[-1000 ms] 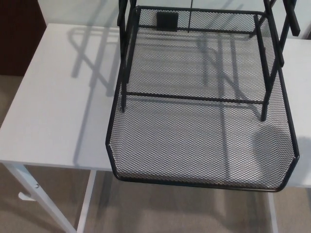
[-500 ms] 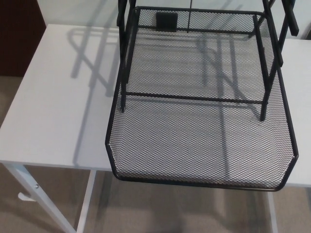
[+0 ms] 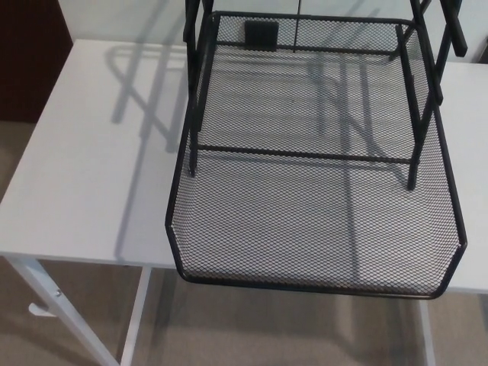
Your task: The robot walks towards a file tray kept in the middle of a desk and uses its right hand to grab a tray and pulls it out towards itself
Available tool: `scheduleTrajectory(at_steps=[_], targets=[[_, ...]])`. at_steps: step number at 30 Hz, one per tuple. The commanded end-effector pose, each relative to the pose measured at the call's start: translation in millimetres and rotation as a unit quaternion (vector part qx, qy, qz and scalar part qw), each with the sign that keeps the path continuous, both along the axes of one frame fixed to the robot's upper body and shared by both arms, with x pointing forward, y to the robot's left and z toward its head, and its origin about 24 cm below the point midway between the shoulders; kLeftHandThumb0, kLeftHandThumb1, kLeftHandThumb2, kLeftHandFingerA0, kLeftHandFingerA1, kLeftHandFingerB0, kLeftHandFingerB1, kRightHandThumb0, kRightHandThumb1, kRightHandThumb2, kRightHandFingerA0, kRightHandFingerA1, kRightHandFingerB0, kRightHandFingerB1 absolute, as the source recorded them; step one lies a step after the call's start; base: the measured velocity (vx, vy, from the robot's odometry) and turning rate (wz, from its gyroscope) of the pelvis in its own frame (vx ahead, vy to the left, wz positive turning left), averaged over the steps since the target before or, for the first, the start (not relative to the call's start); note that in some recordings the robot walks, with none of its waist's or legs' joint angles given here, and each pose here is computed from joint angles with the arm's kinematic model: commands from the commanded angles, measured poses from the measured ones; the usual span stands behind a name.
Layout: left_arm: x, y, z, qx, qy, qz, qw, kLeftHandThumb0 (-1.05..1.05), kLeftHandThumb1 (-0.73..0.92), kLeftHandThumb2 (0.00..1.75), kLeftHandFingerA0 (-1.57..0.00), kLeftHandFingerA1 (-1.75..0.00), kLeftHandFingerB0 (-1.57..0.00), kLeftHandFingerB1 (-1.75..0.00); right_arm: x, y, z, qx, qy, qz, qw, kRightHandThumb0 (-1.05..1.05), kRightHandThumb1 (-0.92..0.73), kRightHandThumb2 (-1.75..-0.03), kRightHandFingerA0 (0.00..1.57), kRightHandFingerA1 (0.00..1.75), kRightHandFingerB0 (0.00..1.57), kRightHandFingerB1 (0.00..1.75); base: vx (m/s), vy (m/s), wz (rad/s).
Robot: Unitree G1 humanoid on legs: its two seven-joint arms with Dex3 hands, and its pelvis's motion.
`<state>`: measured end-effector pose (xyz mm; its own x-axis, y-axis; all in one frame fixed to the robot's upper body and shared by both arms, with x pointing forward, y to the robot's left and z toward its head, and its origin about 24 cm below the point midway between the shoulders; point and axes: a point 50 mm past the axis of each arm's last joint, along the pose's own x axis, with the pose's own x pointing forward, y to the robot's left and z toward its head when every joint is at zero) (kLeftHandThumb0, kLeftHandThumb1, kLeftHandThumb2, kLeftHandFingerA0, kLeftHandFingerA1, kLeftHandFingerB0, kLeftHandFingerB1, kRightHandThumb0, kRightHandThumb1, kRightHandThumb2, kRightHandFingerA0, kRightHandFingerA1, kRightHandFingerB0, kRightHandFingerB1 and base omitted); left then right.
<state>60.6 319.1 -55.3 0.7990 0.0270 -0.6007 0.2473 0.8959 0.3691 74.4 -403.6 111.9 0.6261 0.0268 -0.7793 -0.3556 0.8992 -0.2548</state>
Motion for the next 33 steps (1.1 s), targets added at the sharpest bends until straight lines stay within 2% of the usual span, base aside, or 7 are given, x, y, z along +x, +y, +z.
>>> scheduleTrajectory(at_steps=[1, 5, 7, 10, 13, 18, 33], targets=[[3.2, 16.0, 9.5, 0.005, 0.014, 0.015, 1.000, -0.47, 0.32, 0.61, -0.52, -0.47, -0.34, -0.41, -32.2, 13.5, -77.3, 0.212, 0.028, -0.007, 0.977, -0.51, -0.61, -0.59, 1.30, 0.95, 1.23, 0.83, 0.00, 0.000, 0.00], [7.5, 15.3, 10.4, 0.009, 0.014, 0.008, 1.000, -0.48, 0.32, 0.62, -0.53, -0.47, -0.33, -0.41, -41.1, 21.6, -121.3, 0.150, 0.061, -0.052, 0.985, -0.52, -0.63, -0.59, 1.16, 0.87, 0.92, 0.69, 0.00, 0.000, 0.00], [10.5, 13.3, 8.8, 0.005, 0.010, 0.008, 1.000, -0.48, 0.32, 0.61, -0.55, -0.47, -0.34, -0.41, -38.6, 32.1, -137.7, 0.116, 0.074, -0.060, 0.989, -0.50, -0.49, -0.93, 0.72, 0.73, 0.41, 0.58, 0.00, 0.000, 0.00], [13.7, 12.8, 8.0, 0.002, 0.008, 0.007, 1.000, -0.47, 0.32, 0.61, -0.54, -0.47, -0.34, -0.41, -32.9, 44.7, -151.6, 0.110, 0.069, -0.058, 0.990, -0.60, -0.63, -0.60, 0.45, 0.50, 0.38, 0.42, 0.00, 0.000, 0.00], [17.6, 15.7, 8.0, 0.006, 0.005, 0.010, 1.000, -0.47, 0.32, 0.61, -0.53, -0.47, -0.35, -0.42, -18.8, 64.4, -164.2, 0.115, 0.070, -0.046, 0.990, -0.36, -0.50, -1.02, 0.00, 0.51, 0.00, 0.52, 0.00, 0.000, 0.00], [26.6, 26.2, 13.7, 0.010, -0.007, 0.030, 0.999, -0.50, 0.32, 0.63, -0.50, -0.48, -0.32, -0.42, 24.1, 108.1, -181.6, 0.101, 0.070, -0.004, 0.992, -0.77, -0.55, -0.91, 0.01, 0.34, 0.00, 0.11, 0.00, 0.000, 0.00], [39.7, 38.8, 12.5, 0.026, -0.002, 0.044, 0.999, -0.45, 0.36, 0.51, -0.52, -0.41, -0.37, -0.35, 74.1, 214.9, -205.4, 0.142, 0.023, 0.074, 0.987, -0.89, -0.62, -0.91, 0.00, 0.09, 0.00, 0.00, 0.00, 0.000, 0.00]])
